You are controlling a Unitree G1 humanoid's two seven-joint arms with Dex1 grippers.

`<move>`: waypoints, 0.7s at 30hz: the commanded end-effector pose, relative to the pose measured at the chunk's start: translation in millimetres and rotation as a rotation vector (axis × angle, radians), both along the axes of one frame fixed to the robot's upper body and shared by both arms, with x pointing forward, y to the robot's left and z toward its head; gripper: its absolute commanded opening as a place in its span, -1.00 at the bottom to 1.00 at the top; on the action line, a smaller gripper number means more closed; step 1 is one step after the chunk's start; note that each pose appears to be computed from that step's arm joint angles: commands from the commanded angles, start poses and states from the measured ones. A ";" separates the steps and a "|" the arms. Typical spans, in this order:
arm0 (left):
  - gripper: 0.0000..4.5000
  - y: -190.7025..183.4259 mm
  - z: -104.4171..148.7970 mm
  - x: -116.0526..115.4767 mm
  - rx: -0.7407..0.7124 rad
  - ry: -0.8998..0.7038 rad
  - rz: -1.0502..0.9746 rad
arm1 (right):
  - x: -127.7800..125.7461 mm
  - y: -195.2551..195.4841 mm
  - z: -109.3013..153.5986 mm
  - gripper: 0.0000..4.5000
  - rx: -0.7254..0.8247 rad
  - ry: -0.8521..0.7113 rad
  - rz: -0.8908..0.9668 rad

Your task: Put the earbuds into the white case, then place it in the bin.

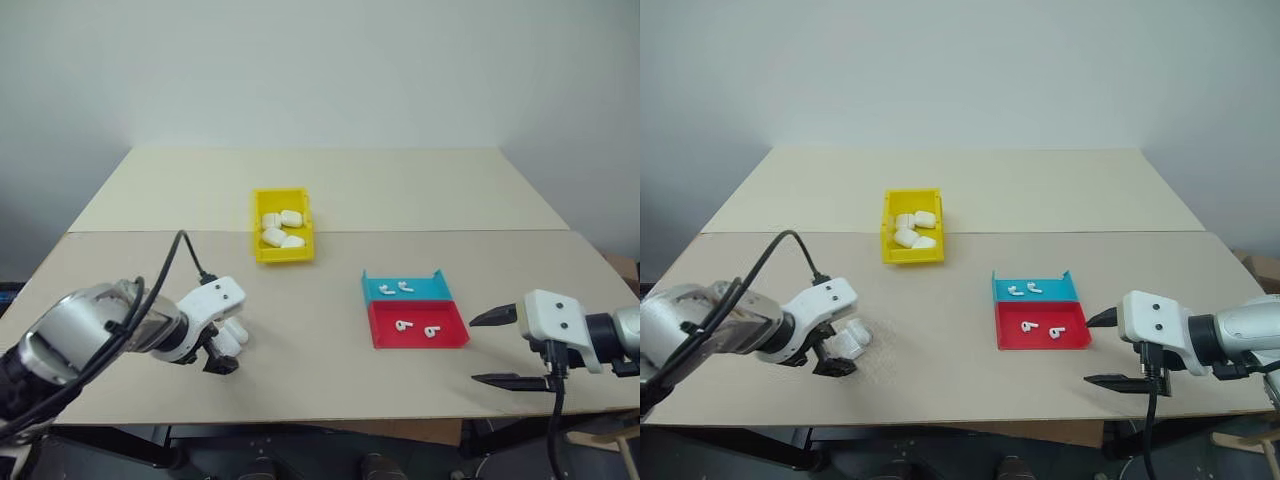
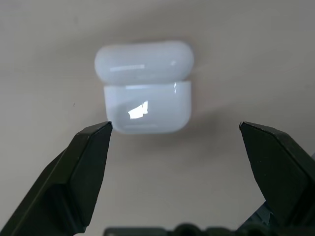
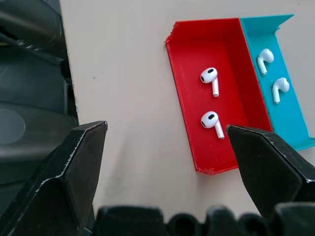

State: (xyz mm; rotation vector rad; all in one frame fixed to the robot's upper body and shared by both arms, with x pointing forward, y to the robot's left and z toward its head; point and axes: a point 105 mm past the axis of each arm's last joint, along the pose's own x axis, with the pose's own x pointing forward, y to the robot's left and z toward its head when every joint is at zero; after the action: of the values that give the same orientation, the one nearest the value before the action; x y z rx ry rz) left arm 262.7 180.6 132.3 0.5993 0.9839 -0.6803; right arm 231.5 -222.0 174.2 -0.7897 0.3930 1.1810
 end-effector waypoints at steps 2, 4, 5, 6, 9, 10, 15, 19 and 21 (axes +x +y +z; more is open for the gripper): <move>1.00 -5.2 -2.3 2.1 0.018 0.019 -0.014 | 0.6 -4.5 15.3 0.99 -0.016 -0.030 0.008; 1.00 -4.7 -5.9 4.4 0.046 0.019 -0.013 | 0.2 -4.7 14.8 0.99 -0.019 -0.025 0.013; 1.00 -4.3 -6.9 5.3 0.054 0.018 -0.012 | 0.0 -4.7 14.7 0.99 -0.020 -0.024 0.015; 1.00 -4.4 -5.9 7.2 0.055 0.012 -0.011 | -0.4 -4.1 14.5 0.99 -0.017 -0.021 0.016; 1.00 -3.0 -1.9 11.8 0.056 0.000 -0.001 | -1.3 -3.0 13.9 0.99 -0.015 -0.019 0.018; 1.00 -0.7 -1.9 13.2 0.060 -0.001 0.009 | -1.5 -2.8 13.6 0.99 -0.014 -0.019 0.017; 1.00 0.0 -6.2 13.4 0.019 0.039 0.016 | -3.0 -2.2 10.7 0.99 -0.005 -0.018 0.005; 1.00 1.2 -12.0 16.5 0.031 0.051 0.014 | -2.7 -3.3 7.7 0.99 -0.007 -0.021 -0.012; 1.00 -0.4 -11.1 18.0 0.020 0.050 0.000 | -3.1 -3.4 7.0 0.99 -0.006 -0.021 -0.016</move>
State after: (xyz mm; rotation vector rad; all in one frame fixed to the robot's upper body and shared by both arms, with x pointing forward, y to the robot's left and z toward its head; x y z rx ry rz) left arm 276.6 182.7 114.7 0.5924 1.0718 -0.6741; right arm 227.5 -225.3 169.4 -0.7689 0.4254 1.1842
